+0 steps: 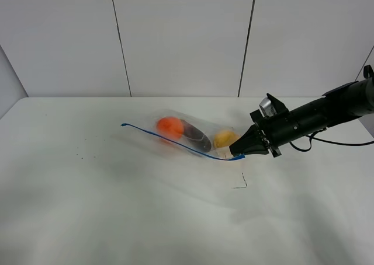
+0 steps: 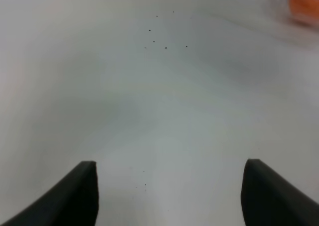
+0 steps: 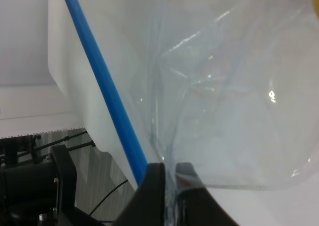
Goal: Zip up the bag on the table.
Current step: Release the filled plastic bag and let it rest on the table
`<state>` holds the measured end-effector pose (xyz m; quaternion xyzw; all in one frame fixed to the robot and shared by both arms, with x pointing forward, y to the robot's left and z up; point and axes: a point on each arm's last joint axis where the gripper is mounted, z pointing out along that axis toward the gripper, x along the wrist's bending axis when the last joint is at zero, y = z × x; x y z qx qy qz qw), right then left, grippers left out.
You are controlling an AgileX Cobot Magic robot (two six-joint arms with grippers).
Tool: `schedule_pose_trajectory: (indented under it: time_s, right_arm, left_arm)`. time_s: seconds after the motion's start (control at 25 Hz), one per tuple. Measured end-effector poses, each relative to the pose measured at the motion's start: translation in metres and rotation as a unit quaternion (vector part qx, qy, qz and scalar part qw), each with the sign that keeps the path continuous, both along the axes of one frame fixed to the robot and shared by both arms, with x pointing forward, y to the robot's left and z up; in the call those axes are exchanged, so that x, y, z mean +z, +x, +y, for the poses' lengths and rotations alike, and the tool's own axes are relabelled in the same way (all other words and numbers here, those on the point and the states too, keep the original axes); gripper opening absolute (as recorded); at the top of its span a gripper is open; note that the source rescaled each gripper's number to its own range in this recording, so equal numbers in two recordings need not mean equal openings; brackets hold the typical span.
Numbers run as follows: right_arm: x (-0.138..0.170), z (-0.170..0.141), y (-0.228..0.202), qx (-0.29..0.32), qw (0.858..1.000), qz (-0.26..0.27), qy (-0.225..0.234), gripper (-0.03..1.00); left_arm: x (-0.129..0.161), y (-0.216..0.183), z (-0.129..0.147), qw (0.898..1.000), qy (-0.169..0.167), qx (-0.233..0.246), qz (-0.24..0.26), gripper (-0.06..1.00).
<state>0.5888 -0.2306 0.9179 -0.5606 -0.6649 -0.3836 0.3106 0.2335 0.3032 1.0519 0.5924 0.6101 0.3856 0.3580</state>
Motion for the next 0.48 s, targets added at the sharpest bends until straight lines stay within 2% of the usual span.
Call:
schedule_pose_trajectory:
  time_s: [0.48]
  right_arm:
    - [0.0001, 0.0001, 0.0001, -0.001, 1.000, 0.000, 0.001, 0.00]
  left_arm:
    - [0.0001, -0.0001, 0.0015, 1.000, 0.001, 0.009, 0.000, 0.67]
